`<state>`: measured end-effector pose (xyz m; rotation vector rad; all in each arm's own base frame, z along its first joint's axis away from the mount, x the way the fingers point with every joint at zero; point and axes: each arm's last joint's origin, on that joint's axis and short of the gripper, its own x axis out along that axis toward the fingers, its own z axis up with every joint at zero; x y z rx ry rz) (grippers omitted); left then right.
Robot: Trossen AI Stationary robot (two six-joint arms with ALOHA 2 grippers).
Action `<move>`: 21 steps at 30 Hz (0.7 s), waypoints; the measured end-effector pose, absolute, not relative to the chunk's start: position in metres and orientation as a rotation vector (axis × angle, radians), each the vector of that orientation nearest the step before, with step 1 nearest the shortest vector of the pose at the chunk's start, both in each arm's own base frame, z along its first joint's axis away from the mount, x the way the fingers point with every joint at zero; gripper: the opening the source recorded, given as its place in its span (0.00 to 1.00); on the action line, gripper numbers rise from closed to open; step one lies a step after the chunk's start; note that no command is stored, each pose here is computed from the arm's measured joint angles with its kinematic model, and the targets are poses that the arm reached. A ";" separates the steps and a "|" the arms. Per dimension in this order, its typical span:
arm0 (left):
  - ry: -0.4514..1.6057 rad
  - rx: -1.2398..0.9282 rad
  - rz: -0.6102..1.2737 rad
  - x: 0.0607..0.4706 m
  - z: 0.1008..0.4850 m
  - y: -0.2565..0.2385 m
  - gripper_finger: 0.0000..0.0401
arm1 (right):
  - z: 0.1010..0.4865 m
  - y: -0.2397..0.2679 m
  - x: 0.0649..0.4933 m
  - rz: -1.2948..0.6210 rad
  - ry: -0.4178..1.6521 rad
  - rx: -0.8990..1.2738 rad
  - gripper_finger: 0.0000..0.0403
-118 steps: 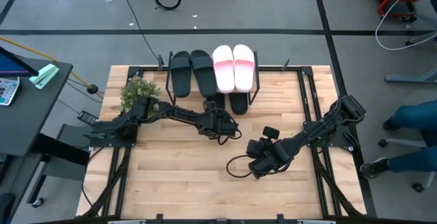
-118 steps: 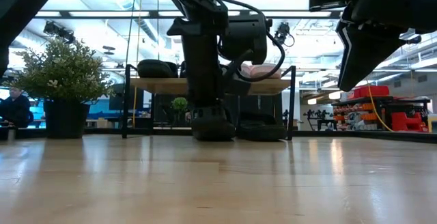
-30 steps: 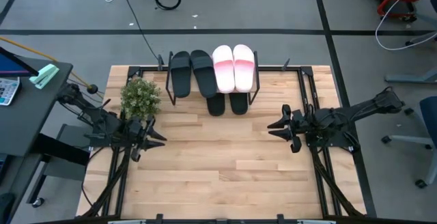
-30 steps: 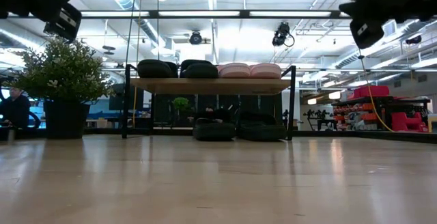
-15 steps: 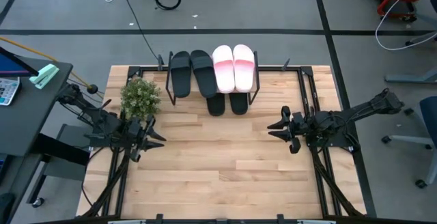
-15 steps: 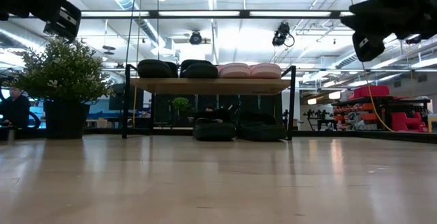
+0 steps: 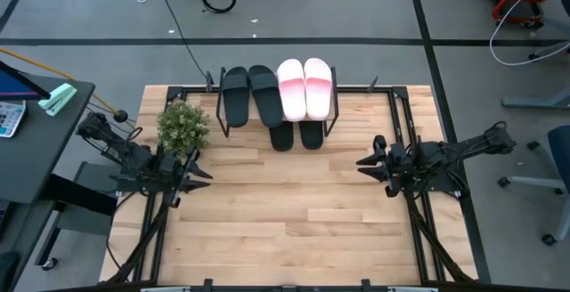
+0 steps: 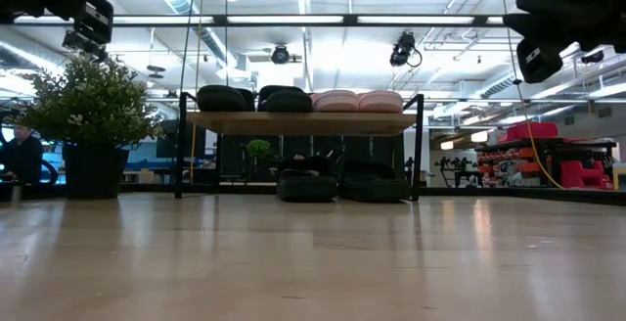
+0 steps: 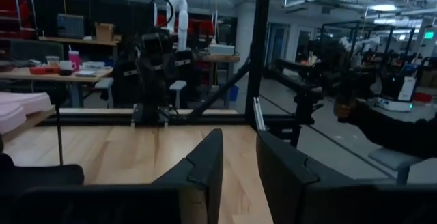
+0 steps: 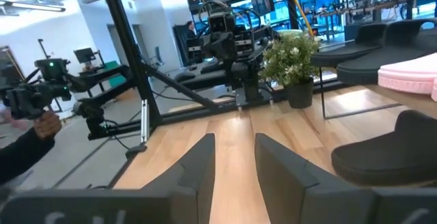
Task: Pick and place slides into the shelf
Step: Return to Home Position
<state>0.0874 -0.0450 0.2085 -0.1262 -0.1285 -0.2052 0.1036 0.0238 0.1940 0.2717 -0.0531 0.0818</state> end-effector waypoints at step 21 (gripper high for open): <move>-0.079 -0.146 -0.206 0.091 0.177 -0.047 0.24 | 0.161 0.023 0.104 0.023 0.087 0.299 0.27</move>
